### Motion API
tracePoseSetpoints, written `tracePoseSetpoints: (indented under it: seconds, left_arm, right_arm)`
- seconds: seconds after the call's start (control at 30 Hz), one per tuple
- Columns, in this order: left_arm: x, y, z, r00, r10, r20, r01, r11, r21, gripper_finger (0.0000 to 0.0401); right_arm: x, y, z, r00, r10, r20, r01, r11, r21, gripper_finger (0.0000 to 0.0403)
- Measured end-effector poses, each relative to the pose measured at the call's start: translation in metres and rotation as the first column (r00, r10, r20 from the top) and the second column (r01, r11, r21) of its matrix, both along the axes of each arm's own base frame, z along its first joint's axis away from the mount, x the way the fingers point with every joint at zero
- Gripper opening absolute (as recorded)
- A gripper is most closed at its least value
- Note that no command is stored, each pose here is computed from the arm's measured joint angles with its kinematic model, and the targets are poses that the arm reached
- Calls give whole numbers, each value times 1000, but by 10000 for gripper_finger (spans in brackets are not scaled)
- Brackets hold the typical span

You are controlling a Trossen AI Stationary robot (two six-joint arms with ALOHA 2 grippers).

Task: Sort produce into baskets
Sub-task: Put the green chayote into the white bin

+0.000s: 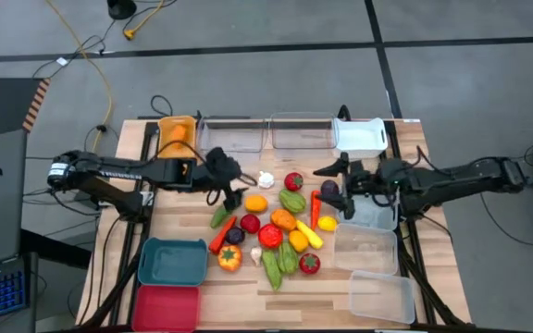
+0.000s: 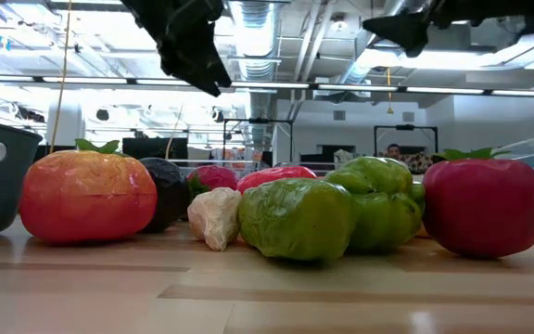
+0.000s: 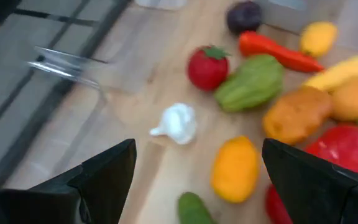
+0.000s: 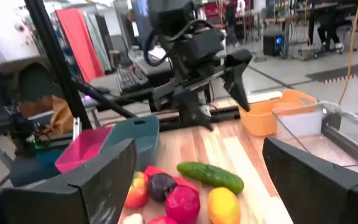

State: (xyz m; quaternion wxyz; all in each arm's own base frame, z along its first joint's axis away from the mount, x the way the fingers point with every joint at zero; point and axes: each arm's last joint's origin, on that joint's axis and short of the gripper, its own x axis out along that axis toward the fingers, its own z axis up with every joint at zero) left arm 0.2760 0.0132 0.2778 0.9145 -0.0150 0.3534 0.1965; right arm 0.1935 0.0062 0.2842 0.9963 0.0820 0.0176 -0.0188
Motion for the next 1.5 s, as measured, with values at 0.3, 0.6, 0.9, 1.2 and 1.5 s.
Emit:
tracePoseSetpoints:
  seconds: [0.3, 0.6, 0.9, 1.2, 1.5]
  left_arm:
    - [1, -28, -10, 996, -67, 52, 69, 997, -38, 338]
    - [0, -43, -10, 992, -117, 53, 119, 992, -43, 338]
    - [-1, -44, -10, 991, -122, 51, 124, 991, -42, 338]
    - [-1, -44, -10, 991, -121, 51, 123, 992, -42, 338]
    - [-1, -44, -10, 991, -121, 51, 123, 992, -42, 338]
  right_arm:
    - [42, -7, 4, 982, -38, -187, 39, 999, 1, 375]
    - [76, -21, -14, 848, -140, -512, 170, 985, 12, 375]
    - [98, -23, -35, 748, -142, -649, 233, 971, 55, 375]
    - [109, -23, -73, 620, -140, -772, 301, 951, 70, 375]
    - [119, -23, -103, 536, -137, -833, 309, 950, 43, 375]
